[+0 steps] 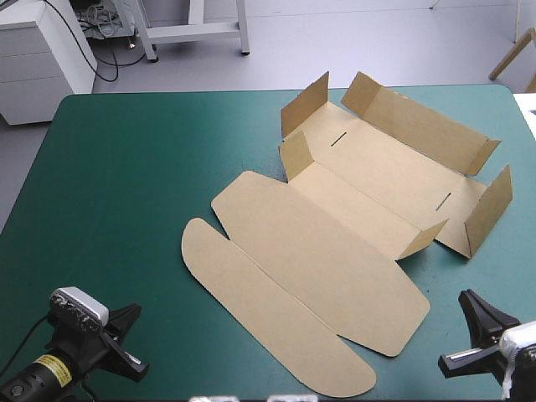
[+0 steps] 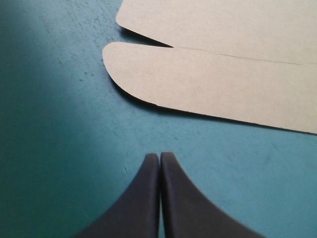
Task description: Fold the box
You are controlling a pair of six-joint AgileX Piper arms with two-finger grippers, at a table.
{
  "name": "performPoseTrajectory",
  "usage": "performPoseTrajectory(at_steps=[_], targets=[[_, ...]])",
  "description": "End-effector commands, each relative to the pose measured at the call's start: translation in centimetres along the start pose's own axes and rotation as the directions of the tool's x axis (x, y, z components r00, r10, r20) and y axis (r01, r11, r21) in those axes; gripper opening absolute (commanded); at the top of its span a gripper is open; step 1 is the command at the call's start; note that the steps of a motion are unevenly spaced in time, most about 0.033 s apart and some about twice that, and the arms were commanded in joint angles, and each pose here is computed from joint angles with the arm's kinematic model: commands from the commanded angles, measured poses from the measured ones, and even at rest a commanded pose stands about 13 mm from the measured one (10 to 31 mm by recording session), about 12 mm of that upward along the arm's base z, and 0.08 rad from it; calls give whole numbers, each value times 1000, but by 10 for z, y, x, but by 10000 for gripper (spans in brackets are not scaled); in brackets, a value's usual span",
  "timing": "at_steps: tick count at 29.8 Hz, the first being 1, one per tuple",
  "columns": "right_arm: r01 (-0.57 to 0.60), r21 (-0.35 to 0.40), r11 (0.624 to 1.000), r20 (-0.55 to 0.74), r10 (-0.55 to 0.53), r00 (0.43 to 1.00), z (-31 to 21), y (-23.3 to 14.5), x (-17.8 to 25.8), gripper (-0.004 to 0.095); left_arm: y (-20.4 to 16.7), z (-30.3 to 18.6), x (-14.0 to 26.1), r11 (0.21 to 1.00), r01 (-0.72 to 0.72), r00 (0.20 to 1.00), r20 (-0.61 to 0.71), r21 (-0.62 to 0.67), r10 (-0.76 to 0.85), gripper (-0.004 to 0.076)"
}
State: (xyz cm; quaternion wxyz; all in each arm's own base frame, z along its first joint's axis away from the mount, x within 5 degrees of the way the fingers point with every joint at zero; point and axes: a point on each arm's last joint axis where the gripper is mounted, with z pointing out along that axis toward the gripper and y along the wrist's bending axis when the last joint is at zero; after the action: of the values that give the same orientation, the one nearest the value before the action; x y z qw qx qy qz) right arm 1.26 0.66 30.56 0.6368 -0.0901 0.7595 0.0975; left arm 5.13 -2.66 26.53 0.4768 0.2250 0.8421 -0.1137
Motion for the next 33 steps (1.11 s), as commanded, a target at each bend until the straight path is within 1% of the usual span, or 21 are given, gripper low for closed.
performPoseTrajectory(at_steps=[1, 4, 6, 9, 12, 15, 16, 18, 20, 23, 26, 29, 33], targets=[[-157, -4, 988, -10, 157, 988, 13, 1, -14, 16, 6, -11, -34, 996, -61, 996, 68, -66, 65, -10], [-230, -7, 973, -177, 225, 958, 33, 4, -12, 125, 15, -16, -56, 977, -141, 990, -13, -161, 140, -10], [-252, -11, 968, -222, 244, 944, 45, 5, -16, 250, 22, -17, -73, 953, -198, 980, -61, -228, 189, -10], [-253, -5, 968, -230, 245, 942, 57, 5, -28, 471, 28, -17, -98, 927, -245, 969, -92, -285, 228, -10], [-258, -5, 966, -224, 251, 942, 64, 5, -47, 682, 28, -13, -119, 925, -247, 969, -91, -290, 230, -10], [-261, -6, 965, -236, 253, 938, 66, 6, -66, 826, 28, -7, -132, 924, -250, 968, -99, -288, 231, -10], [-256, -3, 967, -247, 248, 937, 68, 6, -71, 847, 28, -6, -133, 924, -251, 968, -101, -287, 231, -10], [-240, 9, 971, -275, 233, 933, 69, 5, -84, 851, 28, -2, -136, 924, -255, 966, -112, -284, 232, -10], [-234, 38, 971, -307, 234, 922, 70, 4, -94, 851, 28, 0, -136, 924, -257, 965, -119, -282, 232, -10], [-241, 111, 964, -341, 265, 902, 74, -1, -109, 851, 28, 1, -136, 924, -258, 965, -123, -282, 232, -10], [-238, 158, 958, -363, 280, 888, 82, -4, -118, 851, 28, 1, -136, 925, -256, 965, -124, -282, 229, -10], [-269, 193, 944, -408, 326, 853, 94, -5, -117, 851, 28, 1, -135, 927, -244, 968, -129, -284, 215, -10], [-317, 253, 914, -458, 401, 793, 111, -6, -110, 851, 28, 0, -134, 929, -232, 970, -142, -287, 198, -10]])
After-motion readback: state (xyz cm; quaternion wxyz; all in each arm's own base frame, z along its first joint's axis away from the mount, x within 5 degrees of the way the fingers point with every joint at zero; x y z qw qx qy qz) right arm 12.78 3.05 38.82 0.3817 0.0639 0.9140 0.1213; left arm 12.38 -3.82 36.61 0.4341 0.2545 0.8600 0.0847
